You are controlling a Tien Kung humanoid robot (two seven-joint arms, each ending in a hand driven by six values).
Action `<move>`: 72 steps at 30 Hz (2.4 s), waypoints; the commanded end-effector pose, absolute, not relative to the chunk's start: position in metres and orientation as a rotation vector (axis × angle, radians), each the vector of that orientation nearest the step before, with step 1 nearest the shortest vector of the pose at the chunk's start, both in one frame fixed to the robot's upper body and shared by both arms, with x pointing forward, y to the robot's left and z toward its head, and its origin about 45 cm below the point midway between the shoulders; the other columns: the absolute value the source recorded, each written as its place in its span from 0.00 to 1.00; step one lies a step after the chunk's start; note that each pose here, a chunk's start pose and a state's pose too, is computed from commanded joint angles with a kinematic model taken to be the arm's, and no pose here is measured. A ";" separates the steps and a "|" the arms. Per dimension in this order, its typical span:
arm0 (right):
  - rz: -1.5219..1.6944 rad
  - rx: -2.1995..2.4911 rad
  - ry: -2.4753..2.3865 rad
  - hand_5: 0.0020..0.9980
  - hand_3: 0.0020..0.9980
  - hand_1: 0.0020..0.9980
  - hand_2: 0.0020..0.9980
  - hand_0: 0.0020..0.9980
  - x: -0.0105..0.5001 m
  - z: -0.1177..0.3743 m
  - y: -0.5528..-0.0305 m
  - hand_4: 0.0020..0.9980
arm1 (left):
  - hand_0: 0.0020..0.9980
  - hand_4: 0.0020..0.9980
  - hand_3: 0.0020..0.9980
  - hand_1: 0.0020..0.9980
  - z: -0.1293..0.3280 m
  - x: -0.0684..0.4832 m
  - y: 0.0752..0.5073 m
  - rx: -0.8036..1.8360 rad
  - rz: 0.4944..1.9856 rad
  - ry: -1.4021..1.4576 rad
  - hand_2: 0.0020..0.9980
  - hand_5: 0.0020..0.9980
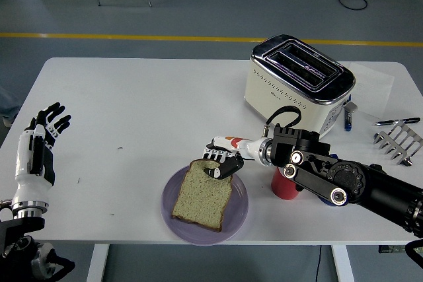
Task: Push plate across desktop,pick up the break from the machine,place the break in the plate
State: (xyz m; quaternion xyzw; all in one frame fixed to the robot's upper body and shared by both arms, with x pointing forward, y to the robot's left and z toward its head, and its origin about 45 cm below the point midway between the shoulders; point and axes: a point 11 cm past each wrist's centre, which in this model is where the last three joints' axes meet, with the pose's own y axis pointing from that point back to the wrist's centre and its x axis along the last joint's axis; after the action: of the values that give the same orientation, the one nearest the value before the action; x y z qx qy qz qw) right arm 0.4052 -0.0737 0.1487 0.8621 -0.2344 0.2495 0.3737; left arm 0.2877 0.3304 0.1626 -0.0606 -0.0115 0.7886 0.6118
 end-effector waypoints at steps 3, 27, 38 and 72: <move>0.647 2.207 -0.615 0.31 0.82 0.77 0.78 0.77 0.407 0.148 -0.075 0.62 | 0.74 0.51 0.74 0.73 0.163 0.288 0.330 -0.143 1.818 -0.027 0.79 0.92; 0.975 2.321 -0.729 0.32 0.84 0.81 0.82 0.83 0.410 0.235 -0.069 0.64 | 0.74 0.50 0.72 0.73 0.164 0.289 0.332 -0.133 1.817 -0.032 0.79 0.89; 1.026 2.555 -0.870 0.31 0.79 0.78 0.78 0.80 0.394 0.314 -0.061 0.55 | 0.74 0.50 0.72 0.73 0.162 0.289 0.331 -0.123 1.810 -0.029 0.79 0.89; 0.095 2.593 -2.116 0.59 0.80 0.77 0.79 0.83 0.379 0.280 -0.307 0.50 | 0.74 0.50 0.73 0.73 0.167 0.289 0.332 -0.126 1.809 -0.042 0.79 0.89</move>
State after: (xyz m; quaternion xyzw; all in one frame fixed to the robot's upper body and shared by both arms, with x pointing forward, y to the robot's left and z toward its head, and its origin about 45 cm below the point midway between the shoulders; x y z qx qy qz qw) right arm 0.3788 -0.3072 0.2797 0.7703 -0.6287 0.0281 -0.1032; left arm 0.2890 0.3324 0.1670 -0.0546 -0.0181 0.7856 0.6160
